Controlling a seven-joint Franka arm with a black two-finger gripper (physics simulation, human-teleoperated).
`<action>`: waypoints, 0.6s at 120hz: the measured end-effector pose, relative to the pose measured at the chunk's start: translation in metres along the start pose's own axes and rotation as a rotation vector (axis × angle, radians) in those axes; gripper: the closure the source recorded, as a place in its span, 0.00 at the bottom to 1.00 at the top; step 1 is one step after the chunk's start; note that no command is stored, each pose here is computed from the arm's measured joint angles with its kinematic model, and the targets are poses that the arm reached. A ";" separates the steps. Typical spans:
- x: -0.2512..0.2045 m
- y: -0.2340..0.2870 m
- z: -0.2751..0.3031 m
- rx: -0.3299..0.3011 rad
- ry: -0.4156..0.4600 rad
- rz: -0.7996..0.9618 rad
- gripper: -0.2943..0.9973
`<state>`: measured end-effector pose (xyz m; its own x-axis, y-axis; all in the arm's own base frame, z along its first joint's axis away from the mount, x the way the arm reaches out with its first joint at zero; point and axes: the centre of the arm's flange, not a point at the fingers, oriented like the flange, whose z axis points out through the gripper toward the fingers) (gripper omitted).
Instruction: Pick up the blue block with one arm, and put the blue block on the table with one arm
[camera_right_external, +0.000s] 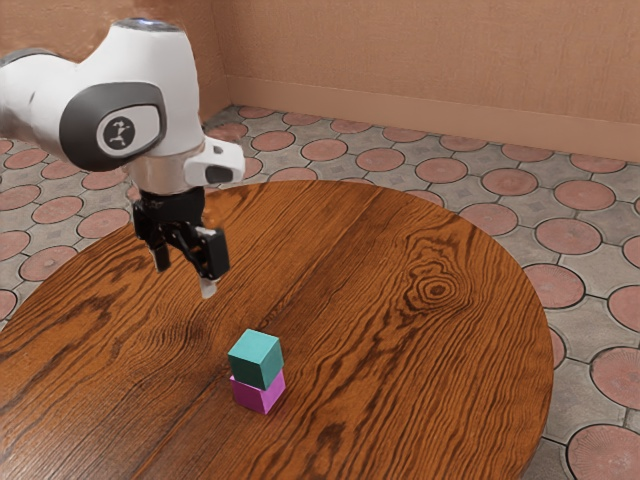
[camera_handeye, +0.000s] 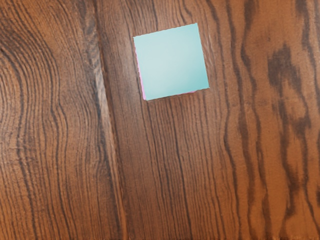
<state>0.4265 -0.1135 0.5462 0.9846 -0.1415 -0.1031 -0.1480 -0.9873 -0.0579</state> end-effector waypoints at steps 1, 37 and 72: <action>-0.001 0.002 0.005 0.001 -0.002 0.002 0.23; -0.006 0.030 0.096 -0.058 0.058 0.001 0.23; 0.010 0.032 0.112 -0.082 0.098 0.004 0.23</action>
<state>0.4216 -0.1387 0.4323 0.9889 -0.1482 -0.0055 -0.1480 -0.9887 0.0240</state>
